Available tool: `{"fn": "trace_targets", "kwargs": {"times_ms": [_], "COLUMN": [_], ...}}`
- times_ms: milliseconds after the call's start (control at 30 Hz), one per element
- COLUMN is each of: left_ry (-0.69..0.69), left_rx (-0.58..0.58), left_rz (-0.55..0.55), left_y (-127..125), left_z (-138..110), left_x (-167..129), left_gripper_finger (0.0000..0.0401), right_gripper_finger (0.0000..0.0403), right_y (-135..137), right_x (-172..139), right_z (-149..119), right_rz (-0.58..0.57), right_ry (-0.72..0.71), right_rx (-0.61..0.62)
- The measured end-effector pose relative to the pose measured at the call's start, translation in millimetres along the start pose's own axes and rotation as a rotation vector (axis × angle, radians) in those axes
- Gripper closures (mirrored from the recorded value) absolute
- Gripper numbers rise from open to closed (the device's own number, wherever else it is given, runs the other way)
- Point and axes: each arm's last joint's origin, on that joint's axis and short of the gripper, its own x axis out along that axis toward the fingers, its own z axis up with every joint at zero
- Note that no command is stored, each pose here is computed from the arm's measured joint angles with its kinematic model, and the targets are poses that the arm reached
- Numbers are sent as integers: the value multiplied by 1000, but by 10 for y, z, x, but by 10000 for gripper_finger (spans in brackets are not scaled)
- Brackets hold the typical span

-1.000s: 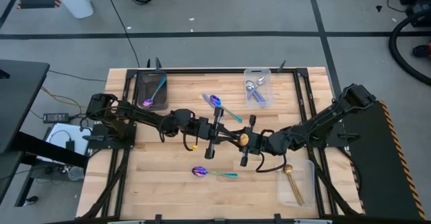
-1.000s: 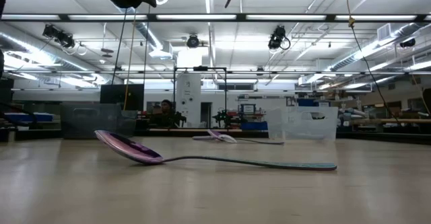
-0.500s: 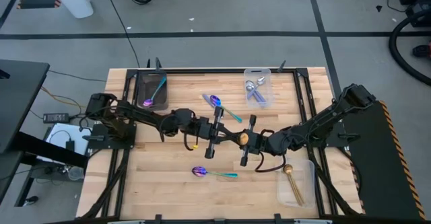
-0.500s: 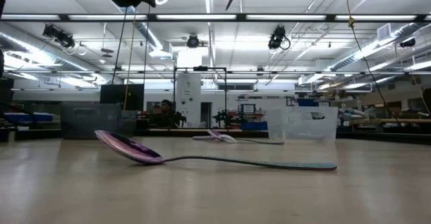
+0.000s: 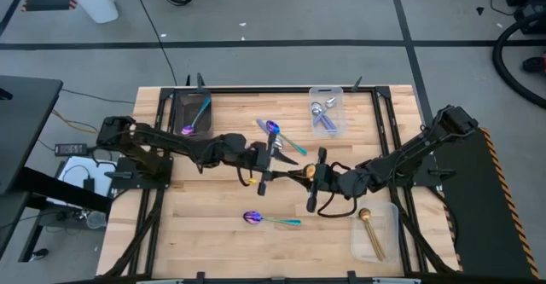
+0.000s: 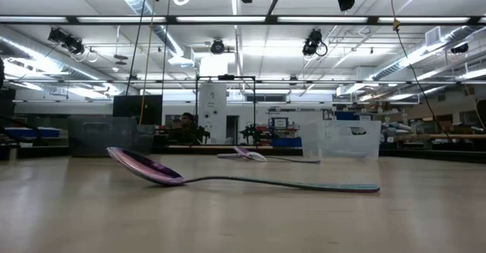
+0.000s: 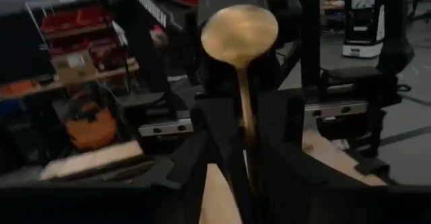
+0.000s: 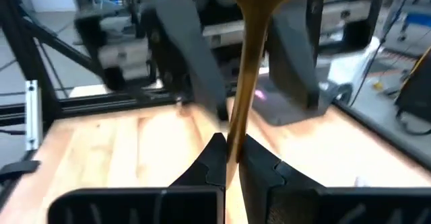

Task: Sort silverware by color (type)
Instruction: Put the gold spoon into the bottom transparent bin

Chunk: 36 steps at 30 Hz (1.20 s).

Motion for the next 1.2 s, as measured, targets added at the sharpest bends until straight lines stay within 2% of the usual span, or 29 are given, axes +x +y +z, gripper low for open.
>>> {"fn": "trace_targets", "kwargs": {"times_ms": [200, 400, 567, 800, 967, 1200], "left_ry": [67, 172, 310, 508, 527, 526], "left_rx": [-66, -74, -84, -99, -71, -49], "left_rz": [4, -15, -39, -70, -81, -83], "left_y": [29, 43, 8, -31, -36, -28], "left_z": [164, 257, 166, -13, -31, -32], "left_x": [-174, -365, -430, -504, -513, -514], "left_gripper_finger": [255, 255, 255, 255, 255, 255], "right_gripper_finger": [379, 379, 379, 370, 369, 370], "right_y": [17, 2, 0, 40, 36, 27], "right_x": [-6, -29, -49, -71, -105, -197], "right_z": [-71, -236, -314, -344, -414, -539], "right_rz": [58, 91, 127, 227, 212, 177], "right_ry": [69, 245, 355, 500, 645, 925], "right_rx": [89, 212, 331, 593, 736, 892]}}
